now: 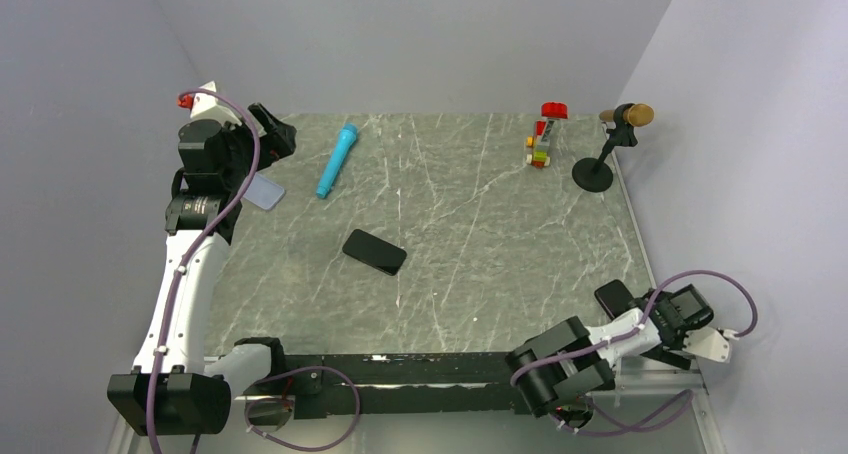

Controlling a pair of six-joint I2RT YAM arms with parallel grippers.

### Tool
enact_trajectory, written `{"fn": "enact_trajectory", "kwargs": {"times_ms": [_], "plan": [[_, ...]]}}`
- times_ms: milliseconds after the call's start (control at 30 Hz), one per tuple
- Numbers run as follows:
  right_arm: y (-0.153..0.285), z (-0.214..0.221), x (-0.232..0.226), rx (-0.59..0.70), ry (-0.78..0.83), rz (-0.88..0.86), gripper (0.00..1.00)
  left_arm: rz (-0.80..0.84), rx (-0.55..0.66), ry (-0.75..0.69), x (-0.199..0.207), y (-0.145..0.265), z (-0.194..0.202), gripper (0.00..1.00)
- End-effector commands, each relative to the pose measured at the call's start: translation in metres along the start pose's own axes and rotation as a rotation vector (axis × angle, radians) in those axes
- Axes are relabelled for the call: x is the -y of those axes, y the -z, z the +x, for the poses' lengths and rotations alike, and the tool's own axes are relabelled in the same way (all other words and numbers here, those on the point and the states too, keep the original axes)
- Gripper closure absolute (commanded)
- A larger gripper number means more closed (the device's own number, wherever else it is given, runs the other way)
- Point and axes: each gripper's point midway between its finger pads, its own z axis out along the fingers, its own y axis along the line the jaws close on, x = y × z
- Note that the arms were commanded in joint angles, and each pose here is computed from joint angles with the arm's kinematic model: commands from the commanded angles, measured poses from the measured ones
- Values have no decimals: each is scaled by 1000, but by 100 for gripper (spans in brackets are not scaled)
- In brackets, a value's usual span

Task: Take the phone out of the phone case
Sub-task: Move the phone to the center of the board.

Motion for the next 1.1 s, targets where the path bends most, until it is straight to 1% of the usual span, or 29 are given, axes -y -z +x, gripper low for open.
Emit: {"fn": "enact_trajectory", "kwargs": {"times_ms": [0, 267, 467, 600, 667, 767, 867, 933, 1000, 1067], "plan": [[15, 67, -14, -233, 14, -85, 0, 50, 40, -11, 11, 2, -11, 1], [49, 118, -45, -337, 120, -182, 0, 66, 39, -9, 14, 3, -11, 1], [72, 162, -44, -407, 235, -237, 0, 65, 43, -9, 13, 4, -12, 1], [91, 198, -50, -426, 337, -347, 0, 80, 29, 7, 14, 1, -9, 0], [106, 217, -55, -444, 455, -400, 0, 79, 26, 9, 13, 0, -9, 0], [125, 240, -65, -452, 709, -454, 0, 71, 18, 9, 10, -4, -6, 1], [133, 248, -74, -443, 883, -469, 0, 78, 6, 14, 11, -6, -4, 1], [132, 244, -75, -424, 956, -476, 0, 78, 11, 14, 10, -5, -4, 1], [134, 232, -77, -376, 996, -493, 0, 76, 14, 12, 10, -6, -4, 1], [133, 214, -81, -305, 969, -508, 0, 78, 1, 16, 10, -7, -3, 1]]}}
